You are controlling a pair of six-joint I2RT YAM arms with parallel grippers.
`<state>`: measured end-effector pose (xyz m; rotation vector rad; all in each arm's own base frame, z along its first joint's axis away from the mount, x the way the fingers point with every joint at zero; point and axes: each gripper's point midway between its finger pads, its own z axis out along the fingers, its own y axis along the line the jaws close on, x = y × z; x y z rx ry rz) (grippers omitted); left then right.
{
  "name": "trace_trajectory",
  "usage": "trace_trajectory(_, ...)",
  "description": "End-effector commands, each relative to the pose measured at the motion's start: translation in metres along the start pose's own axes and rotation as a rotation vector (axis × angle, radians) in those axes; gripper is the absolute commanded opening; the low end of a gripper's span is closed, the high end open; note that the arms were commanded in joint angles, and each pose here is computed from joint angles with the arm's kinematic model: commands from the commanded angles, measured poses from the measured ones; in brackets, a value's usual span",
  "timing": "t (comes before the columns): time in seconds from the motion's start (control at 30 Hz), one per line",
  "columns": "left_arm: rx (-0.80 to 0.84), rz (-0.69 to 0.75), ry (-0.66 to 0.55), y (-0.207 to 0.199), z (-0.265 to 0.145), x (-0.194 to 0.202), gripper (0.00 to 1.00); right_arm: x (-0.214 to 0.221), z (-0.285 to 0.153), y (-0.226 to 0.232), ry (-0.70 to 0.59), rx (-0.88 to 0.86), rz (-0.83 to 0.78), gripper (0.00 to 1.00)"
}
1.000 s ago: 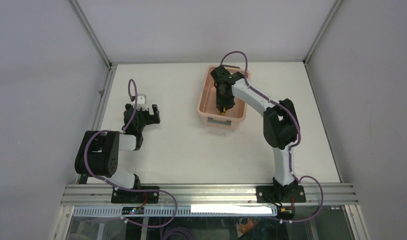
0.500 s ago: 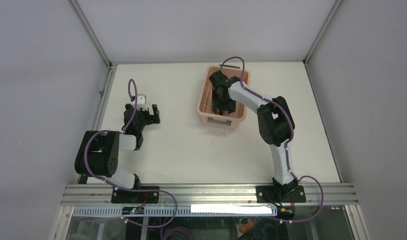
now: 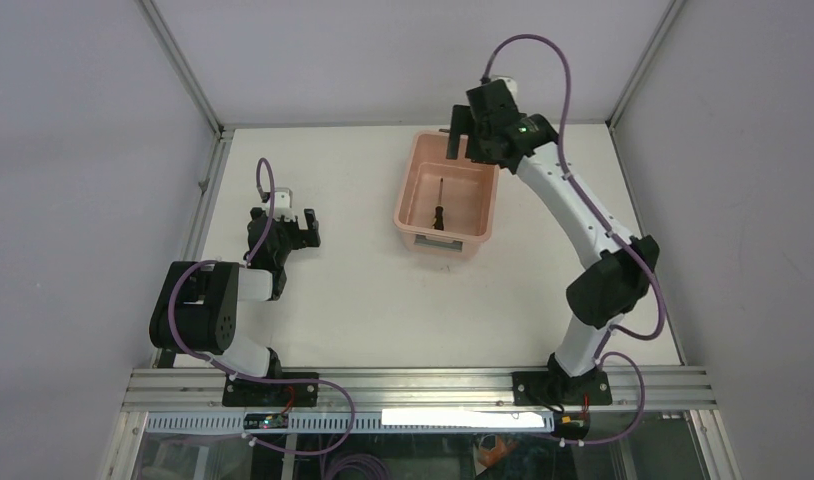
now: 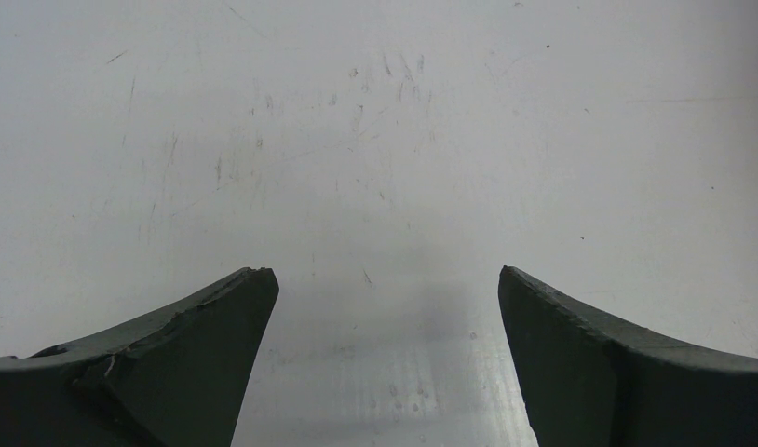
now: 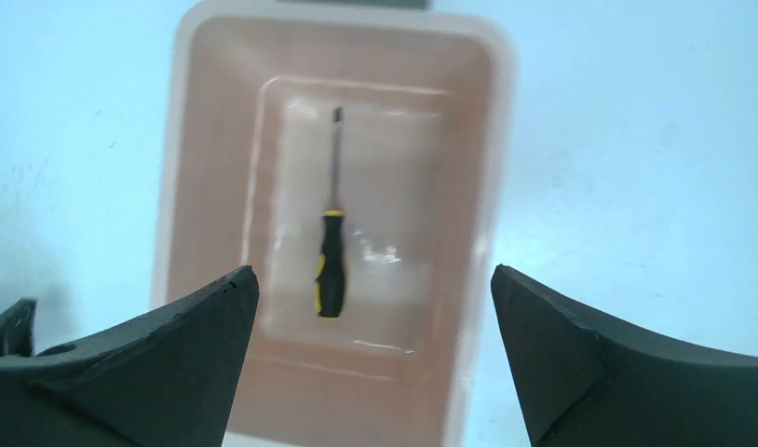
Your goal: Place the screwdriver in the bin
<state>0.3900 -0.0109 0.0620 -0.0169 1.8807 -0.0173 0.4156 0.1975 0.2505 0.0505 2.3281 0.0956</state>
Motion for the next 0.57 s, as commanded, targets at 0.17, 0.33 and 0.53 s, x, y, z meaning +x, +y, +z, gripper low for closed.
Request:
trace_trajectory(0.17,0.018,-0.018,-0.054,-0.005,-0.001,-0.017,0.99,-0.012,-0.035,-0.159,-0.036,0.300,0.092,0.99)
trace_trajectory(0.33,0.018,-0.018,-0.054,-0.005,-0.001,-0.017,0.99,-0.007,-0.053,-0.206,-0.051,0.431,0.117,0.99)
trace_trajectory(0.53,0.019,-0.018,-0.054,-0.006,-0.001,-0.017,0.99,-0.012,-0.069,-0.213,-0.135,0.443,0.105,0.99)
